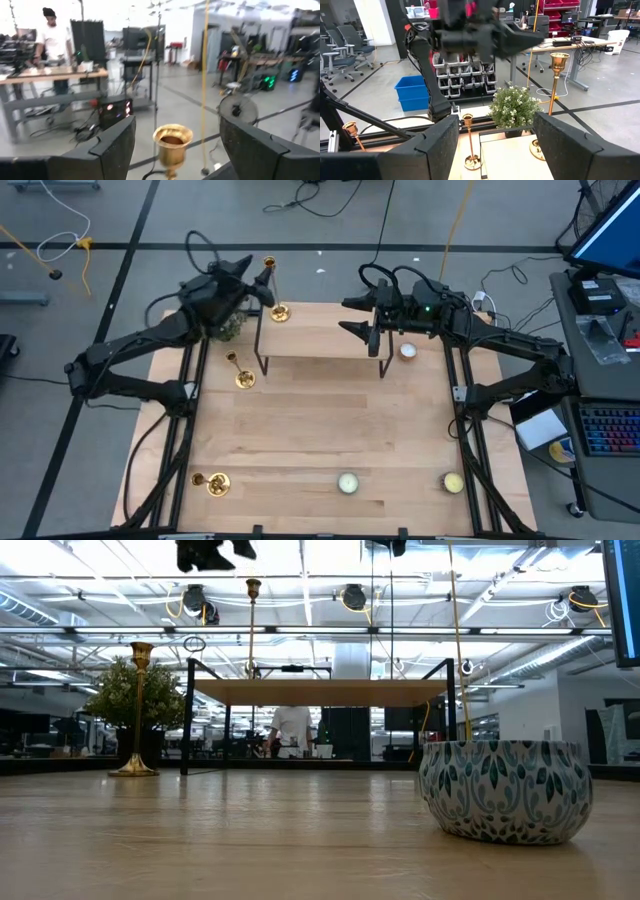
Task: Pick & Place candle stick holders
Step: Put the top gold candle holder on the shelf
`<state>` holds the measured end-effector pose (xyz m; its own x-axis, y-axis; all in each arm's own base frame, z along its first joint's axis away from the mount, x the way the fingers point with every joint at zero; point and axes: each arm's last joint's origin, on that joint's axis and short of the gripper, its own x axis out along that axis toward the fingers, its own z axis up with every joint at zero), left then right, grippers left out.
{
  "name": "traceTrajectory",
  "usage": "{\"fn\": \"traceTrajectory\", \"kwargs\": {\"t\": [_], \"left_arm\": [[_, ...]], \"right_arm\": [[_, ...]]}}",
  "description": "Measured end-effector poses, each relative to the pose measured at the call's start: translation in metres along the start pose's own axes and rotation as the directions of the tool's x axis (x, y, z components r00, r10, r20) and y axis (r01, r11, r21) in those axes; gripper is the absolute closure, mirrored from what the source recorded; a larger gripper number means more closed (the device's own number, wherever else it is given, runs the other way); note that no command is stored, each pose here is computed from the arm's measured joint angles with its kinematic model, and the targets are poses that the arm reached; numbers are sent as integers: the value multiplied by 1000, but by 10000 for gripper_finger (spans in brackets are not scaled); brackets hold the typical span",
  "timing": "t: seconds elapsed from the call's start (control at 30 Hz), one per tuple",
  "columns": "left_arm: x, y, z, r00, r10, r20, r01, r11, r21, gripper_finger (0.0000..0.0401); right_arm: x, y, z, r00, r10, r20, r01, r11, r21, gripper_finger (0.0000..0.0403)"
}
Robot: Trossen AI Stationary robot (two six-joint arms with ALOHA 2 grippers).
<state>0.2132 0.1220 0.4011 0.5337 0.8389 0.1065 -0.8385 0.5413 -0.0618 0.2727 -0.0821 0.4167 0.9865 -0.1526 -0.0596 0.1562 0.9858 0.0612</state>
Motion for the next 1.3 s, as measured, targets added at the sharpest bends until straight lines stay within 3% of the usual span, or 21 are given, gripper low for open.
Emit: {"fn": "traceTrajectory", "kwargs": {"t": [0.23, 0.37, 0.6, 0.8, 1.1, 1.3], "left_arm": [[-51, -2, 22, 990, -140, -7, 140, 990, -19, 114], [-83, -2, 22, 962, -248, -111, 248, 969, -17, 114], [-121, 2, 6, 870, -364, -332, 328, 931, -162, 114], [-132, 6, -11, 801, -338, -495, 258, 940, -224, 114], [-136, 23, -25, 719, -199, -666, 46, 969, -241, 114], [-135, 36, -32, 606, -97, -790, -125, 968, -216, 114]], "right_arm": [[0, 0, 0, 1000, 0, 0, 0, 1000, -1, 154], [0, 0, 0, 1000, 3, 0, -3, 1000, -11, 154], [0, 0, 0, 1000, 3, 0, -3, 1000, -12, 154], [0, 0, 0, 1000, 3, 0, -3, 1000, -11, 154], [0, 0, 0, 1000, 3, 0, -3, 1000, -11, 154], [0, 0, 1, 1000, 4, 8, -4, 1000, -13, 154]]}}
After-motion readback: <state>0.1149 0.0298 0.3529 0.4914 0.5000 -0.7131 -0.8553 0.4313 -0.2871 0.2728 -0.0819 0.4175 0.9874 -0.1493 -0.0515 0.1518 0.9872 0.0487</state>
